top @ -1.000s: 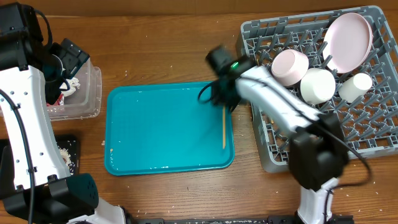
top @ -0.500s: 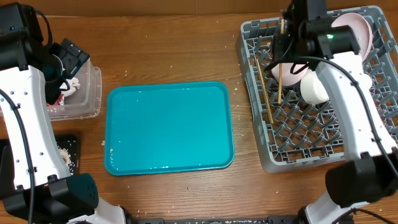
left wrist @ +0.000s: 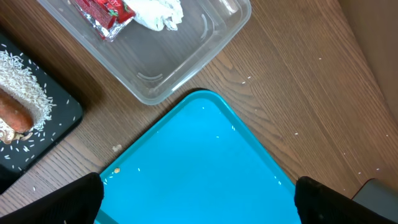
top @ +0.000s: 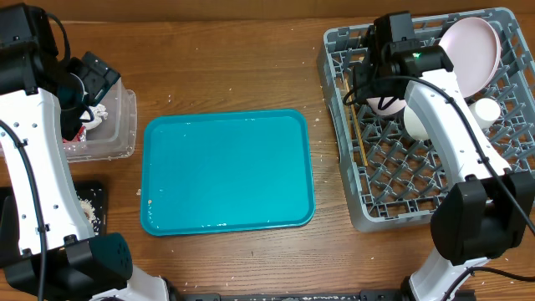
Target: Sort waste into correct bins and load items into the dishwasher
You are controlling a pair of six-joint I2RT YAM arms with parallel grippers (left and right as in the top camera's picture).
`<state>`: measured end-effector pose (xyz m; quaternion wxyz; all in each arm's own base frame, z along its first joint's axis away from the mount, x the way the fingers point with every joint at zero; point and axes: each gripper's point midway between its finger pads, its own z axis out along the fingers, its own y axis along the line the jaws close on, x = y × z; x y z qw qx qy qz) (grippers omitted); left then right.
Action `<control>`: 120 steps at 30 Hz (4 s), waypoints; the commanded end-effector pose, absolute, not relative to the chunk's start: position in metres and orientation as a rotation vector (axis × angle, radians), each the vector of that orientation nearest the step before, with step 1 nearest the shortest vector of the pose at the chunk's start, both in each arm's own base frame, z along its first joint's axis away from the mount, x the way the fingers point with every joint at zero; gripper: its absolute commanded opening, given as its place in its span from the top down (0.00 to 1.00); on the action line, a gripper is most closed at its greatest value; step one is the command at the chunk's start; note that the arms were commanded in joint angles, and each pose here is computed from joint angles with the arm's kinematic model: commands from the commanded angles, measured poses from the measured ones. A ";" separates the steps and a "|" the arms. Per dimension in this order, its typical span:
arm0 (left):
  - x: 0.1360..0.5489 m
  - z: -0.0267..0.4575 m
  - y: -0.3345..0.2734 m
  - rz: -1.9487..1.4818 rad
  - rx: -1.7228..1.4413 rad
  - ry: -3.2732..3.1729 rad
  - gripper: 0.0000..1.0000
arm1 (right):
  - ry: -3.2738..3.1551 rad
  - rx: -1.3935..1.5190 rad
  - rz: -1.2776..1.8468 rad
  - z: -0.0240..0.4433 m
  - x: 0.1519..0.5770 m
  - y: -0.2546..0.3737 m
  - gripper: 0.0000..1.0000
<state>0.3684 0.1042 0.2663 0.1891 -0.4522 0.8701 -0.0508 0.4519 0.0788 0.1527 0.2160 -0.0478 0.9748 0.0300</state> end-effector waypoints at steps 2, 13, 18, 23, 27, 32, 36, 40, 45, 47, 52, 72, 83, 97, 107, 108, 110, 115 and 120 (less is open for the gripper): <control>0.370 0.268 0.103 -0.148 -1.244 2.455 0.00 | 2.710 -0.047 0.153 0.169 0.446 0.083 0.52; 0.370 0.268 0.103 -0.148 -1.245 2.455 0.00 | 2.717 0.238 0.237 0.252 0.375 0.076 0.41; 0.370 0.268 0.103 -0.148 -1.244 2.455 0.00 | 2.746 0.220 0.234 0.257 0.334 0.082 0.41; 0.370 0.268 0.103 -0.148 -1.244 2.455 0.00 | 2.748 0.240 0.153 0.229 0.302 0.097 0.41; 0.370 0.268 0.103 -0.148 -1.244 2.455 0.00 | 2.702 0.305 0.111 0.209 0.275 0.110 0.41; 0.370 0.268 0.103 -0.148 -1.245 2.455 0.00 | 2.603 0.289 0.165 0.210 0.256 0.131 0.19; 0.370 0.268 0.103 -0.148 -1.244 2.455 0.00 | 2.613 0.253 0.171 0.209 0.252 0.137 0.00; 0.370 0.268 0.103 -0.148 -1.245 2.455 0.00 | 2.616 0.253 0.168 0.208 0.252 0.137 0.00; 0.370 0.268 0.103 -0.148 -1.244 2.456 0.00 | 2.616 0.253 0.168 0.208 0.252 0.137 0.00; 0.370 0.268 0.103 -0.148 -1.244 2.455 0.00 | 2.620 0.253 0.164 0.207 0.251 0.137 0.00; 0.370 0.268 0.103 -0.148 -1.244 2.455 0.00 | 2.678 0.243 0.134 0.201 0.239 0.132 0.00; 0.370 0.268 0.103 -0.148 -1.244 2.455 0.00 | 2.242 0.178 0.372 0.218 0.236 0.076 0.00; 0.370 0.268 0.103 -0.148 -1.244 2.455 0.00 | 1.824 0.194 0.356 0.231 0.204 0.028 0.00; 0.370 0.268 0.103 -0.148 -1.244 2.455 0.00 | 1.526 0.174 0.333 0.216 0.236 0.020 0.00; 0.370 0.268 0.103 -0.148 -1.244 2.455 0.00 | 1.378 0.169 0.330 0.222 0.242 0.017 0.00; 0.370 0.268 0.103 -0.148 -1.244 2.455 0.00 | 1.366 0.169 0.329 0.225 0.241 0.016 0.00; 0.370 0.268 0.103 -0.148 -1.244 2.455 0.00 | 1.363 0.160 0.315 0.226 0.241 0.016 0.00; 0.370 0.268 0.103 -0.148 -1.245 2.455 0.00 | 1.437 0.156 0.306 0.208 0.244 0.017 0.00; 0.370 0.268 0.103 -0.149 -1.244 2.456 0.00 | 1.525 0.189 0.277 0.185 0.246 0.013 0.00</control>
